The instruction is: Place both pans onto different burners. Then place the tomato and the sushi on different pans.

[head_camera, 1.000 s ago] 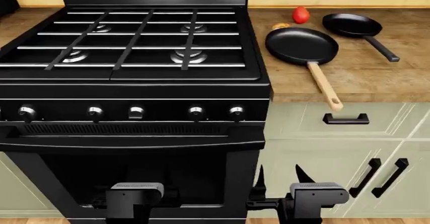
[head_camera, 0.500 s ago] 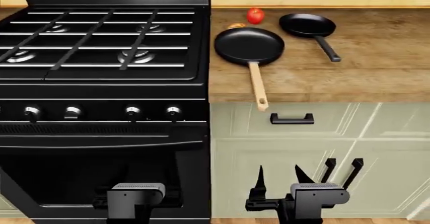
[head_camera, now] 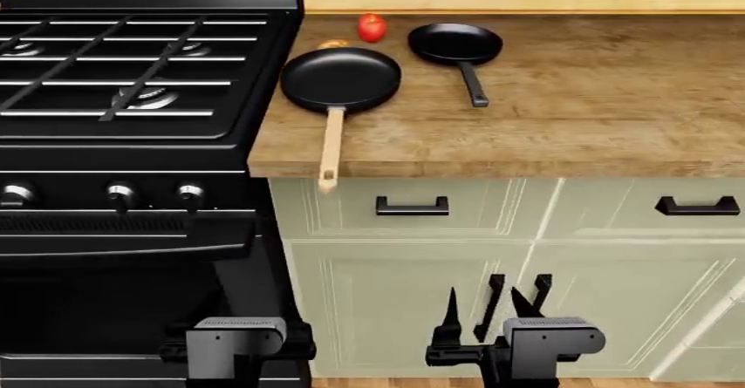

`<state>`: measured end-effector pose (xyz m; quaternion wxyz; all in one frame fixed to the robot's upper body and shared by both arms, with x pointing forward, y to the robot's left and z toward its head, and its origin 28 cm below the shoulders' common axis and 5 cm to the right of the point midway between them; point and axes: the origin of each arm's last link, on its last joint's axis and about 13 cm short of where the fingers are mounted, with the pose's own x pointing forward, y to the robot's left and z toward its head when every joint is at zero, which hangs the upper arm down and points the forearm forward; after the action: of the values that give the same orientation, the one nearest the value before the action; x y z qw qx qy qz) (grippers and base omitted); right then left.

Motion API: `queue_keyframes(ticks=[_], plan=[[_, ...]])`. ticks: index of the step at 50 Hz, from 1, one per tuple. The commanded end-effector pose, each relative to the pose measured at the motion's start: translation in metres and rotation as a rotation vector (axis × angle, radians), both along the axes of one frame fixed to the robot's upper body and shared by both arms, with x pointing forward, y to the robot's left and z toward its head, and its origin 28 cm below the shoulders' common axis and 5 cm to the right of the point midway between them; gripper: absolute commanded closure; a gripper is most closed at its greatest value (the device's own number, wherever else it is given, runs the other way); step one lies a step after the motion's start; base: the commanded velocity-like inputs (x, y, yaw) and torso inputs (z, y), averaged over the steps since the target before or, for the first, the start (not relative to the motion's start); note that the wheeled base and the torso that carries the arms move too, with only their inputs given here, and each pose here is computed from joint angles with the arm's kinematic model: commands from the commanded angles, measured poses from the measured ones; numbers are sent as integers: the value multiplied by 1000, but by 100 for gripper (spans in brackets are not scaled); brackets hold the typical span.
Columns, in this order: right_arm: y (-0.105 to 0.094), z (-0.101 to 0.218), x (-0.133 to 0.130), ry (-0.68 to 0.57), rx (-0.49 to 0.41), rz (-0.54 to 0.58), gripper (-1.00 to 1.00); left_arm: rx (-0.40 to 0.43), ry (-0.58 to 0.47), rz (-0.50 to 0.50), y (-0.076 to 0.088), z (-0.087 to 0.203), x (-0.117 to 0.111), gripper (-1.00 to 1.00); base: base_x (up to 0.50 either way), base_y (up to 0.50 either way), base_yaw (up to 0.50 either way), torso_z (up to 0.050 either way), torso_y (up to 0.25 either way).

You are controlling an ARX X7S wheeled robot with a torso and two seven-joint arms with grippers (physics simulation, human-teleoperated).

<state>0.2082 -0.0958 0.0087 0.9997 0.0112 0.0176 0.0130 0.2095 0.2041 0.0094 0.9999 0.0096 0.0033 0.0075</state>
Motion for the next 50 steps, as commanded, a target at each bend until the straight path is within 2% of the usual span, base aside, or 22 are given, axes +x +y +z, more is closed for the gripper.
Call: queue_keyframes(ticks=[1,12,13,14,15,16,17,18,19,22,23,50], plan=[[0,-1,0,6,1,-2,-100,0,1,1,0,-1,0,-100,0,-500,0,0,0],[-1,8,3,22,8,3,-100,-11,11,-21,1,8,0,-100,0,-121,0,0,0],[-3,21,9,49,13,22,-100,-26,32,-93,0,24,1,-100,0,0,0,0,0],[-4,42,16,58,-14,58,-100,22,10,-112,2,50,7,-100,0,0,0,0,0],[-5,69,22,35,-41,80,-100,-50,-56,-158,5,90,15,-100,0,0,0,0,0],[-7,94,28,29,-40,90,-100,-27,-90,-156,7,119,20,-100,0,0,0,0,0],[-9,125,38,2,-35,95,-100,-73,-129,-161,9,151,27,-100,0,0,0,0,0],[-12,139,44,52,-28,93,-100,-44,-101,-154,10,166,29,-100,0,0,0,0,0],[-13,150,49,14,-61,67,-100,-22,-35,-156,11,169,30,-100,0,0,0,0,0],[-14,157,55,32,-44,77,-100,-45,-36,-162,13,171,34,-100,0,0,0,0,0],[-14,156,57,35,-36,65,-100,-54,8,-155,15,165,38,-100,0,0,0,50,92],[-13,155,58,45,-34,70,-100,-46,6,-151,15,166,39,-100,0,0,0,50,37]])
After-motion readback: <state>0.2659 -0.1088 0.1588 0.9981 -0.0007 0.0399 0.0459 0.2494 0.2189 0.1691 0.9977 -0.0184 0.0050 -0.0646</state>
